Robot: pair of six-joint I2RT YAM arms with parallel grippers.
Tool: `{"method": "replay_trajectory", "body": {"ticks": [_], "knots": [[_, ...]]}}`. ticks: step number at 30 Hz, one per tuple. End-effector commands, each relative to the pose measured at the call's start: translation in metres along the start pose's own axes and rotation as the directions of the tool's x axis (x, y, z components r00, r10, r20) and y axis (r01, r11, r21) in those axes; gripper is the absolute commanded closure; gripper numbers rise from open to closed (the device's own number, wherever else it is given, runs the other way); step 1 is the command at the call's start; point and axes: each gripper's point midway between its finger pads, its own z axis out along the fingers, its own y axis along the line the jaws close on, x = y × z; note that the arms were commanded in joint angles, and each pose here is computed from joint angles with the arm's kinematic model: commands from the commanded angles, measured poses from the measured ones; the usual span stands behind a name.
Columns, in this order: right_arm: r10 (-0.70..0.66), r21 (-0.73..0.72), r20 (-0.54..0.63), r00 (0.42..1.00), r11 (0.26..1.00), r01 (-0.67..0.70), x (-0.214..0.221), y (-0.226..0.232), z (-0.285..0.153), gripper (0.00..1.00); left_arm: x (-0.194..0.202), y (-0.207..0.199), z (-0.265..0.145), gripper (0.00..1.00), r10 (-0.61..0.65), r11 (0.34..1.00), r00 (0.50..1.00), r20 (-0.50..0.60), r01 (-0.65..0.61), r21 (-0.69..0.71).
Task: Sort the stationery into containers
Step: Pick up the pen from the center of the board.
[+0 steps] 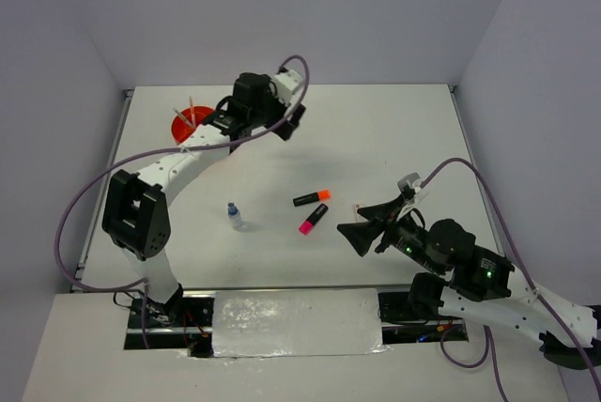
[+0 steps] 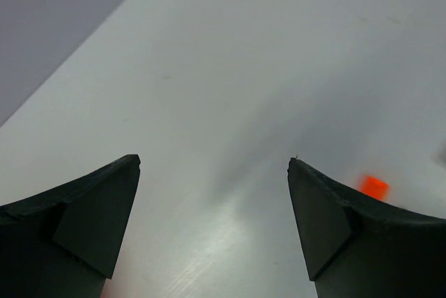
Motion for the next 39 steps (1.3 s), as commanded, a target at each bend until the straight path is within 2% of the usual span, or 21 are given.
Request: {"method": "replay_trajectory", "body": {"ticks": [1, 4, 8, 10, 12, 22, 27, 34, 39], "knots": [[0.059, 0.025, 0.075, 0.995, 0.998, -0.061, -0.023, -0.002, -0.01, 0.18, 0.007, -0.098, -0.028, 0.01, 0.129, 0.916, 0.991, -0.031, -0.107, 0.387], [0.061, 0.025, 0.059, 0.996, 0.998, -0.062, -0.022, -0.002, -0.013, 0.18, 0.022, -0.139, -0.026, 0.01, 0.142, 0.858, 0.989, -0.039, -0.103, 0.503], [0.064, 0.023, 0.048, 0.997, 0.998, -0.065, -0.018, -0.003, -0.014, 0.18, 0.058, -0.17, -0.009, 0.01, 0.197, 0.827, 0.97, -0.145, -0.086, 0.555], [0.064, 0.021, 0.052, 0.997, 0.998, -0.065, -0.017, -0.003, -0.013, 0.18, 0.072, -0.189, -0.003, 0.03, 0.234, 0.799, 0.956, -0.174, -0.088, 0.594], [0.064, 0.023, 0.053, 0.997, 0.998, -0.065, -0.016, -0.004, -0.013, 0.18, 0.083, -0.198, 0.002, 0.04, 0.269, 0.798, 0.945, -0.189, -0.108, 0.593], [0.039, 0.027, 0.04, 0.998, 0.999, -0.04, -0.015, -0.003, -0.01, 0.18, 0.126, -0.212, 0.024, 0.13, 0.265, 0.785, 0.934, -0.242, -0.063, 0.617], [0.033, 0.023, 0.043, 0.999, 0.999, -0.034, -0.017, -0.002, -0.009, 0.18, 0.148, -0.212, 0.035, 0.24, 0.266, 0.8, 0.921, -0.286, -0.045, 0.599], [0.03, 0.021, 0.048, 0.998, 0.999, -0.031, -0.019, -0.002, -0.011, 0.18, 0.156, -0.203, 0.047, 0.33, 0.254, 0.841, 0.921, -0.294, -0.061, 0.537], [0.026, 0.023, 0.051, 0.998, 0.999, -0.027, -0.02, -0.003, -0.012, 0.18, 0.163, -0.202, 0.048, 0.39, 0.255, 0.847, 0.916, -0.308, -0.058, 0.528]]}}
